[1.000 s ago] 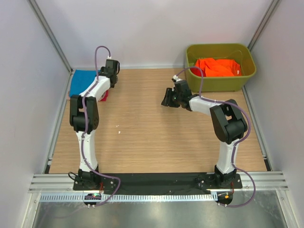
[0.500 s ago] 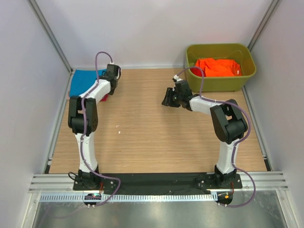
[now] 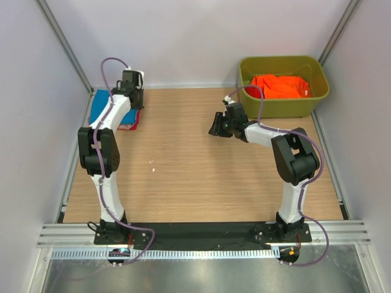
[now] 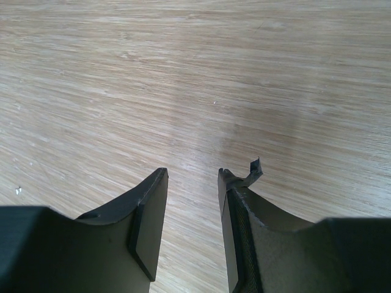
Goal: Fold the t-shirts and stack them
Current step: Neatly place the folded tshirt to the corner
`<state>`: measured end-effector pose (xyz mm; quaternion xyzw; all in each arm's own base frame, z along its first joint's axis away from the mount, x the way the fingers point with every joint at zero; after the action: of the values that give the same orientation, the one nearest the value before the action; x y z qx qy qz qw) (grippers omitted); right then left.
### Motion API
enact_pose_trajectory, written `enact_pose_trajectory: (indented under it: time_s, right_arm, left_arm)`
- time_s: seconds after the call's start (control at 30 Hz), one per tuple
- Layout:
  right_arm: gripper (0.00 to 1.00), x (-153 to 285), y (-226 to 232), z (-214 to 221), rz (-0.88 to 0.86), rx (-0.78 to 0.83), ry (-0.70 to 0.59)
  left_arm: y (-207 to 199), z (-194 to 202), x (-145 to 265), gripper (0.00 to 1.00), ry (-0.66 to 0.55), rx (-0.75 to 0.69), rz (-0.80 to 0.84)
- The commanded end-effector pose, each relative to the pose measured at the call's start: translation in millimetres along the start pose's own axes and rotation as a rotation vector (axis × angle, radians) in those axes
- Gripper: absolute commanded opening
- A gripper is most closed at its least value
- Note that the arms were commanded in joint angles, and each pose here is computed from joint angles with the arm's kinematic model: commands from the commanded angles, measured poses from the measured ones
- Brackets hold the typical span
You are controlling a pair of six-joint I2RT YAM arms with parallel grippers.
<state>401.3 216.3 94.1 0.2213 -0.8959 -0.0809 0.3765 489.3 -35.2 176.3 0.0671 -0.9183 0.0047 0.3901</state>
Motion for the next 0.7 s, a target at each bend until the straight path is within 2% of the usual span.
enact_pose_trajectory:
  time_s: [0.0, 0.07, 0.17, 0.27, 0.43, 0.63, 0.67]
  right_arm:
    - [0.45, 16.3, 8.1, -23.8, -0.017, 0.01, -0.085]
    - [0.45, 15.5, 8.4, -23.0, -0.021, 0.007, -0.082]
    - [0.46, 14.9, 8.0, -22.8, -0.024, 0.005, -0.08]
    - [0.46, 16.7, 9.0, -24.3, -0.027, 0.006, -0.084]
    - [0.46, 22.7, 12.1, -27.0, -0.035, 0.009, -0.093]
    - [0.46, 48.8, 25.0, -53.5, -0.06, 0.036, -0.139]
    - [0.46, 58.7, 28.0, -64.9, -0.048, 0.038, -0.136]
  left_arm:
    - [14.7, 7.4, -11.4, 0.19, 0.072, 0.158, 0.011]
    - [16.0, 13.2, -18.9, 0.11, 0.089, 0.185, 0.017]
    - [12.9, 29.1, -33.6, 0.08, 0.14, 0.185, 0.024]
    - [10.4, 41.0, -38.6, 0.08, 0.172, 0.19, 0.039]
    - [9.8, 29.2, -31.7, 0.12, 0.142, 0.198, 0.049]
    - [-2.0, -17.3, 30.8, 0.28, 0.077, 0.218, 0.149]
    - [-3.8, -27.2, 54.9, 0.29, 0.032, 0.219, 0.168]
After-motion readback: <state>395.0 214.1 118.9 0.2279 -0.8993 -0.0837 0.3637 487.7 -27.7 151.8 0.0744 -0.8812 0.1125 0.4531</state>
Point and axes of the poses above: each gripper's point midway between its finger pads, its own x axis back along the fingers, its own y axis along the line the jaws close on, z = x × y, the point moved 6 cm from there along x, back along the fingers, and after that the axes turned 12 degrees about x, right-handed, at the moved point
